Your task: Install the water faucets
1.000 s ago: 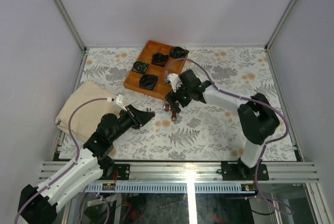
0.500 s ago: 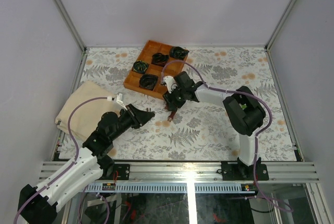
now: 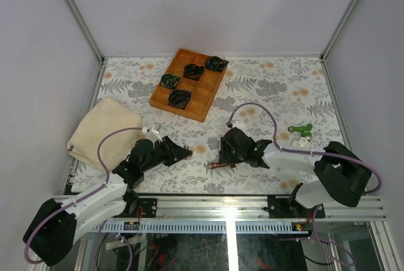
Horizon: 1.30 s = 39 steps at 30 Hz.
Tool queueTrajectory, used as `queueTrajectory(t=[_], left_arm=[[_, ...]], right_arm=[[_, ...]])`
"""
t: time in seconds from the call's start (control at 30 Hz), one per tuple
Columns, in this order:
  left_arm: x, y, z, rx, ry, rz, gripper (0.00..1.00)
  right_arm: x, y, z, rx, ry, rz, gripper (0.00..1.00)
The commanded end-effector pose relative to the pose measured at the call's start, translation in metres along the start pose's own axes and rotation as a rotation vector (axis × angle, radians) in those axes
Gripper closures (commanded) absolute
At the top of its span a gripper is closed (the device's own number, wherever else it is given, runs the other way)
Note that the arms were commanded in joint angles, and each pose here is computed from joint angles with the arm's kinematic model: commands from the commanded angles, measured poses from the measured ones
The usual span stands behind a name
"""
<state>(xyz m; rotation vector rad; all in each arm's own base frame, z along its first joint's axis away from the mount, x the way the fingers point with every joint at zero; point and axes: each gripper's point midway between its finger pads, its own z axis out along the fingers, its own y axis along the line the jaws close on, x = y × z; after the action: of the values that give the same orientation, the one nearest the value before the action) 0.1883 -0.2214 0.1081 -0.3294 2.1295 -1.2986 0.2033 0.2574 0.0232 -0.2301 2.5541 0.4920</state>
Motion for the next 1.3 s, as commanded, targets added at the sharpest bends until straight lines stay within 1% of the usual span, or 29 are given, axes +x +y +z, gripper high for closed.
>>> queueTrajectory(t=[0.0, 0.03, 0.07, 0.1, 0.13, 0.2, 0.3, 0.4, 0.47, 0.57, 0.7, 0.97, 1.13, 1.27], left_arm=[[0.013, -0.017, 0.002, 0.137, 0.069, -0.069, 1.0], [0.017, -0.016, 0.004, 0.145, 0.089, -0.072, 1.0], [0.022, -0.017, 0.005, 0.155, 0.123, -0.066, 1.0], [0.026, -0.016, 0.007, 0.152, 0.149, -0.062, 1.0], [0.028, -0.017, 0.009, 0.155, 0.168, -0.059, 1.0], [0.032, -0.014, 0.013, 0.154, 0.19, -0.079, 1.0], [0.035, -0.015, 0.017, 0.176, 0.206, -0.105, 1.0], [0.045, -0.016, 0.022, 0.186, 0.245, -0.119, 1.0], [0.05, -0.018, 0.025, 0.202, 0.256, -0.132, 1.0], [0.058, -0.013, 0.033, 0.188, 0.286, -0.151, 1.0], [0.061, -0.007, 0.039, 0.191, 0.278, -0.188, 1.0], [0.059, -0.004, 0.051, 0.211, 0.257, -0.224, 1.0], [0.063, 0.002, 0.055, 0.189, 0.267, -0.23, 1.0], [0.065, 0.005, 0.057, 0.181, 0.271, -0.229, 1.0]], right_arm=[[-0.012, 0.004, -0.004, 0.008, -0.138, 0.271, 0.43], [-0.013, 0.007, -0.006, -0.014, -0.139, 0.264, 0.4], [-0.014, 0.009, -0.01, -0.032, -0.145, 0.265, 0.33], [-0.015, 0.008, -0.013, -0.043, -0.154, 0.268, 0.24], [-0.016, 0.009, -0.017, -0.064, -0.162, 0.257, 0.19], [-0.02, 0.01, -0.025, -0.125, -0.16, 0.228, 0.16], [-0.018, 0.001, -0.033, -0.223, -0.143, 0.207, 0.17], [-0.014, 0.006, -0.046, -0.414, -0.14, 0.176, 0.16], [-0.009, 0.004, -0.049, -0.461, -0.115, 0.166, 0.17], [0.0, -0.007, -0.047, -0.472, -0.065, 0.19, 0.17], [0.007, -0.005, -0.046, -0.523, -0.048, 0.213, 0.18], [0.02, 0.004, -0.034, -0.595, 0.035, 0.249, 0.31], [0.024, 0.006, -0.027, -0.624, 0.047, 0.288, 0.35], [0.023, 0.008, -0.026, -0.651, 0.016, 0.336, 0.37]])
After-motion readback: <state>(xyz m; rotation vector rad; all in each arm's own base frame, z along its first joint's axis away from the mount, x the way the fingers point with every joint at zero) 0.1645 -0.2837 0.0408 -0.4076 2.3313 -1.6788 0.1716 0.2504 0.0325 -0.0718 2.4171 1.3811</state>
